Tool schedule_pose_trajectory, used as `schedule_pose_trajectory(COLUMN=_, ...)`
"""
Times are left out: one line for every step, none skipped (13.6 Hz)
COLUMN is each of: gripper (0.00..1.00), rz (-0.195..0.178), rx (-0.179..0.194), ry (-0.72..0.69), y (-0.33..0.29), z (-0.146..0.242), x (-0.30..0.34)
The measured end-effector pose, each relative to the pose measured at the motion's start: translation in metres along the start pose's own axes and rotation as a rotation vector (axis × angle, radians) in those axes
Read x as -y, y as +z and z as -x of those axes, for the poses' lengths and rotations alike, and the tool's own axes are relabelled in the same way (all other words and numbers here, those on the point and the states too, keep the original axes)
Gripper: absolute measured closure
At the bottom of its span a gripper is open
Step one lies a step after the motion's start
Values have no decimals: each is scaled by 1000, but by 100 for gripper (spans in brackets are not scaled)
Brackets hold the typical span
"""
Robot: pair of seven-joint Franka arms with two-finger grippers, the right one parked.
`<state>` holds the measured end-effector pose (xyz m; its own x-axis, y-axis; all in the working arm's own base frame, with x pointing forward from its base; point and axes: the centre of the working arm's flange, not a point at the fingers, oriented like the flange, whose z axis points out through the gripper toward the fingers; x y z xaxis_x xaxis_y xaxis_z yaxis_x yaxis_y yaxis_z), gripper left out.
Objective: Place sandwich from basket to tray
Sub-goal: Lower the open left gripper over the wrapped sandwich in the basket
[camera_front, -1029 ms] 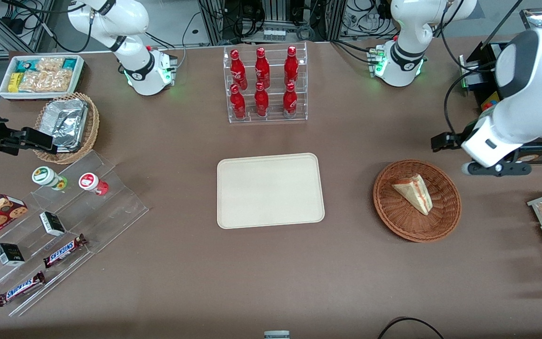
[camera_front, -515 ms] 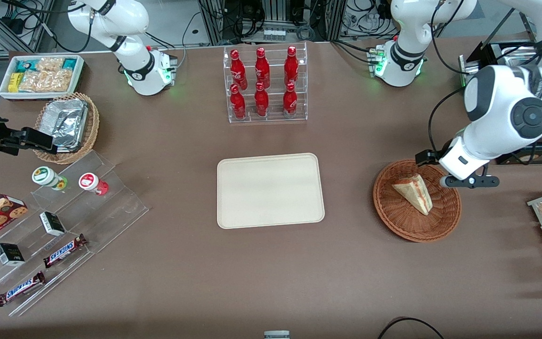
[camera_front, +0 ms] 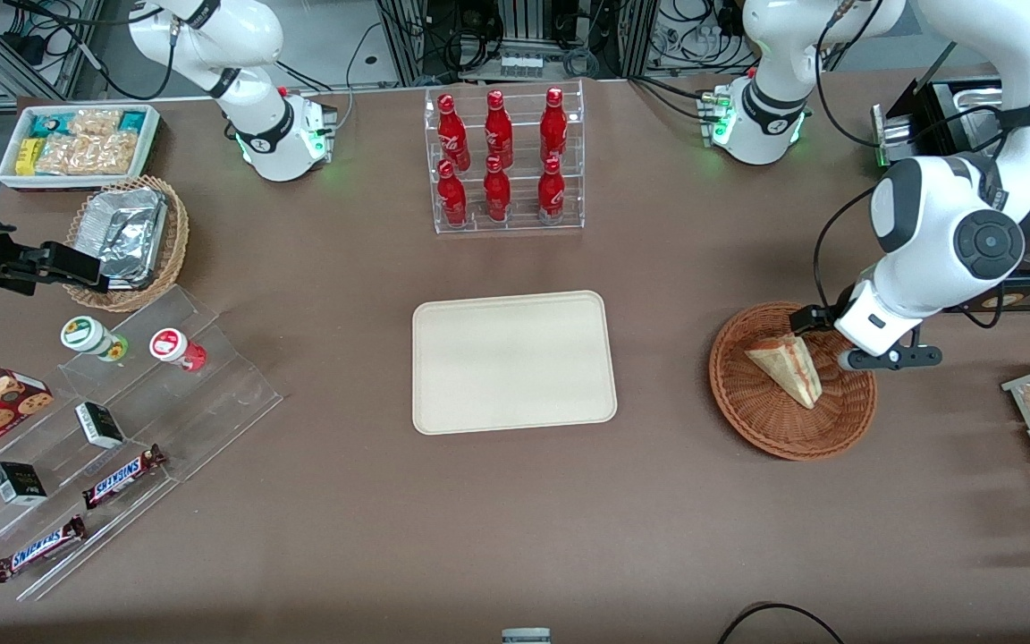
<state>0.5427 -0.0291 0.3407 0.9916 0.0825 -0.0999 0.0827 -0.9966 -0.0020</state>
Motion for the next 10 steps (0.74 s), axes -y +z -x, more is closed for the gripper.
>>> schedule_pose_trajectory(gripper=0, rz=1, rx=1, ry=-55, y=4, z=0, x=2)
schedule_pose_trajectory(gripper=0, rz=1, rx=4, ry=-122, y=6, z=-1, x=2)
schedule_pose_trajectory(gripper=0, rz=0, rx=6, ry=-199, y=8, z=-1, x=1)
schedule_pose_trajectory(gripper=0, rz=-1, rx=8, ry=-282, y=9, z=0, x=-1)
schedule_pose_trajectory(gripper=0, rz=0, rx=4, ry=-361, y=11, z=-1, x=-5)
schedule_pose_trajectory(gripper=0, rz=5, rx=-5, ry=-445, y=14, z=-2, x=-11)
schedule_pose_trajectory(gripper=0, rz=9, rx=-11, ry=-531, y=19, z=-4, x=-18)
schedule_pose_trajectory(gripper=0, rz=13, rx=-17, ry=-593, y=25, z=-5, x=-27)
schedule_pose_trajectory(gripper=0, rz=15, rx=-19, ry=-623, y=31, z=-6, x=-33)
schedule_pose_trajectory(gripper=0, rz=19, rx=-23, ry=-639, y=35, z=-8, x=-35)
